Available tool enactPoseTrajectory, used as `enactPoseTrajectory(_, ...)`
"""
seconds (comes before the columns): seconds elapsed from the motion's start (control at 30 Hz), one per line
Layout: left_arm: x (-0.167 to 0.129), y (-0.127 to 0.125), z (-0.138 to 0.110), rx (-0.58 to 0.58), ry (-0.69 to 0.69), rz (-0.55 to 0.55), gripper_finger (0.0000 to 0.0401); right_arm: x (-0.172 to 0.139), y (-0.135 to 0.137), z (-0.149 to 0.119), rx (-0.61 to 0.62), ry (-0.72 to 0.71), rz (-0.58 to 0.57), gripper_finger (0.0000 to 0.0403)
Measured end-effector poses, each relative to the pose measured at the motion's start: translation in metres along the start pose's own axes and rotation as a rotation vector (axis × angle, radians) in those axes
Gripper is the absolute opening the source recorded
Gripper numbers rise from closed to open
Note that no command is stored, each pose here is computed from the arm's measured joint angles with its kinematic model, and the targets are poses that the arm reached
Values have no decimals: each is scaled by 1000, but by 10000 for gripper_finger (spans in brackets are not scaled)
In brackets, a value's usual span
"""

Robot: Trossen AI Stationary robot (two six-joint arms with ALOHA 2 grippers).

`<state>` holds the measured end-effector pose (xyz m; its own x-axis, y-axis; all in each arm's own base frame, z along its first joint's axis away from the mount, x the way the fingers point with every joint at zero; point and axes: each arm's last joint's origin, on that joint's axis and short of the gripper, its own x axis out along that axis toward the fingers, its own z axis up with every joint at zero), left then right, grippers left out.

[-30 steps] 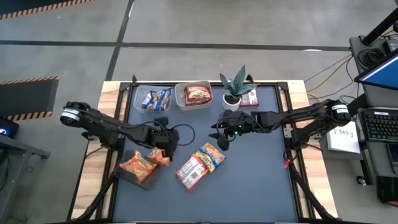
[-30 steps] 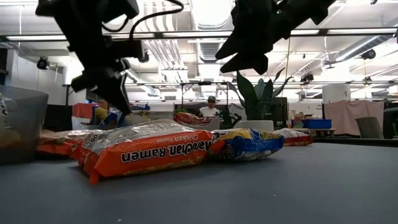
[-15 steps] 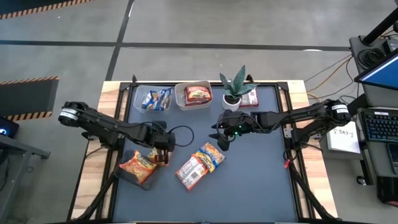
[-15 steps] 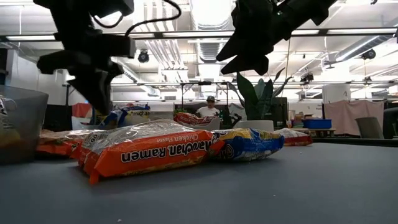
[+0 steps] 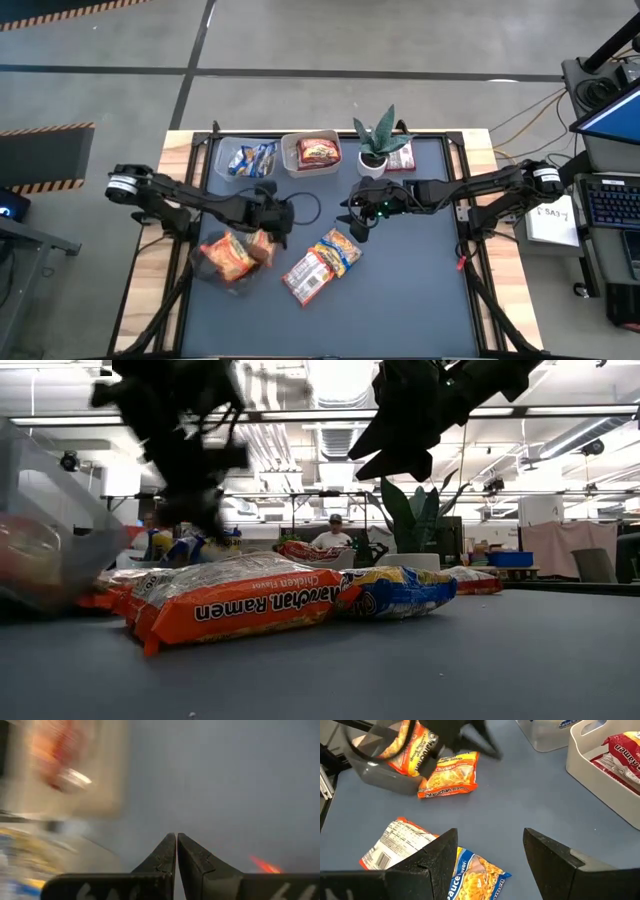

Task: Sort Maruchan noodles
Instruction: Put the orange noodle pack into the black bin

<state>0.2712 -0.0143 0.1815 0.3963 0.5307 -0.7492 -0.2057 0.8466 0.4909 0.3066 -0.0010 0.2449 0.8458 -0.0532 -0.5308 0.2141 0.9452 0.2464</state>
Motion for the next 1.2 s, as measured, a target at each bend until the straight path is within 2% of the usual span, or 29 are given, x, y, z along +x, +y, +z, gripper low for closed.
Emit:
enactPoseTrajectory(0.1,-16,12,19,25,-54,22,0,0,0,0,0,-1,1,214)
enactPoseTrajectory(0.27,-42,23,25,52,-34,-108,0,0,0,0,0,0,0,214)
enactPoseTrajectory(0.43,-49,22,-5,156,174,-321,0,0,0,0,-9,2,0,214)
enactPoseTrajectory(0.57,-34,17,-27,194,260,-404,0,0,0,0,-16,3,-1,214)
enactPoseTrajectory(0.67,-17,21,-29,117,280,-457,0,0,0,0,-33,2,-1,214)
enactPoseTrajectory(0.77,-6,34,-24,-44,348,-441,0,0,0,0,-35,2,0,214)
enactPoseTrajectory(0.9,5,44,-20,-281,448,-590,0,0,0,0,-36,3,-1,214)
enactPoseTrajectory(0.97,9,43,-20,-362,492,-620,0,0,0,0,-44,2,-1,214)
enactPoseTrajectory(1.1,14,35,-23,-450,594,-585,0,0,0,-1,-56,3,-1,214)
enactPoseTrajectory(1.2,17,28,-22,-473,609,-559,0,0,-1,-2,-59,8,-3,214)
